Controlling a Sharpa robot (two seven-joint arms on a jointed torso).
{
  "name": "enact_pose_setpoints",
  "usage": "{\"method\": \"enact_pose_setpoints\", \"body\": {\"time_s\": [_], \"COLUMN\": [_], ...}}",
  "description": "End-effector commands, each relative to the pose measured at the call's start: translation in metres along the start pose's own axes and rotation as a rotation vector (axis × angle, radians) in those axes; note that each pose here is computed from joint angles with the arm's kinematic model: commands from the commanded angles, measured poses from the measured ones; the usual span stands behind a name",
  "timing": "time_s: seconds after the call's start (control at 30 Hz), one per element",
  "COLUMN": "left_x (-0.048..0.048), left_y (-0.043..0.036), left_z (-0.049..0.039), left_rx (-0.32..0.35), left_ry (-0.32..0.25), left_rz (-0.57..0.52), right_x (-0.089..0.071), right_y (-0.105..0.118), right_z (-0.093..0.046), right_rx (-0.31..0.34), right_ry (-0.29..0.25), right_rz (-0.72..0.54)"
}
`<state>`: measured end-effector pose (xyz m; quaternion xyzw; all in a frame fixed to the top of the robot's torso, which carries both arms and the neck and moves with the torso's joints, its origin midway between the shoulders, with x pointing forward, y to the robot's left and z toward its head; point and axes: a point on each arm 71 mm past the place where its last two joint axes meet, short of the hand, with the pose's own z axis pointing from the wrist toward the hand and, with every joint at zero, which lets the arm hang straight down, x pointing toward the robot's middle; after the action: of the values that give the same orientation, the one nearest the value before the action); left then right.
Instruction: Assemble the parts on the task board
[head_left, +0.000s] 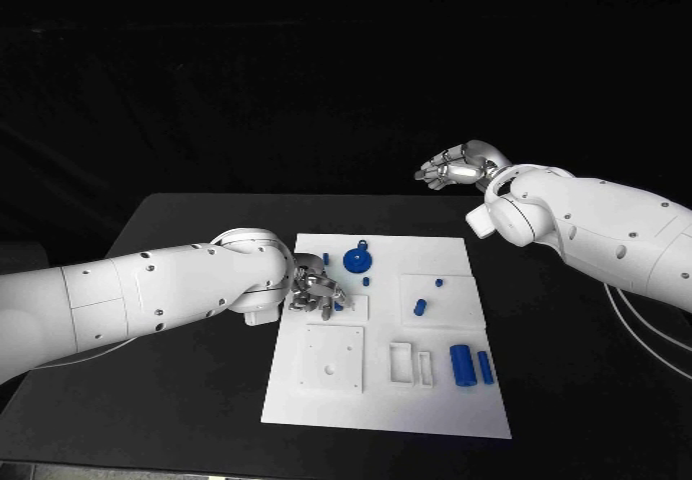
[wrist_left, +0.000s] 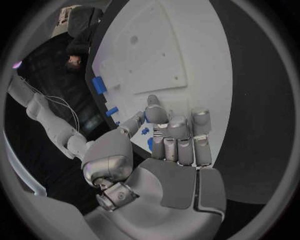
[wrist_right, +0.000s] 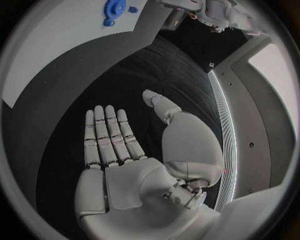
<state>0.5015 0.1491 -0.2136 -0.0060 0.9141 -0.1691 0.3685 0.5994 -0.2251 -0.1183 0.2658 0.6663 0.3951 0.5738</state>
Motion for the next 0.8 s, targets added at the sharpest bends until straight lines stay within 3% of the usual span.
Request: {"method": "enact_pose_setpoints", "body": {"time_s": [0.03,0.2,0.27,0.5,0.67,0.8], "left_x": [-0.0012,-0.0033,-0.0112,-0.0296,-0.0496,-0.0679], "left_y": [0.0,-0.0017,-0.0057,-0.006,0.0017,0.0115], "left_z": [-0.0008,-0.0057,-0.0083,-0.0176,-0.0234,-0.0223], "left_rx": [0.0,0.02,0.034,0.053,0.04,0.008], "left_ry": [-0.014,-0.023,-0.039,-0.08,-0.142,-0.182], "left_rz": [-0.009,-0.024,-0.045,-0.105,-0.114,-0.134], "right_x": [0.001,0.002,0.002,0.0,0.0,-0.001], "right_y": [0.0,-0.002,-0.002,-0.004,-0.005,-0.005], "right_z": [0.0,0.0,0.001,0.001,0.001,0.001], "right_rx": [-0.005,-0.001,0.0,0.005,0.007,0.009], "right_ry": [0.011,0.012,0.013,0.008,0.009,0.008], "right_rz": [-0.003,-0.003,-0.003,-0.004,-0.003,-0.003]}}
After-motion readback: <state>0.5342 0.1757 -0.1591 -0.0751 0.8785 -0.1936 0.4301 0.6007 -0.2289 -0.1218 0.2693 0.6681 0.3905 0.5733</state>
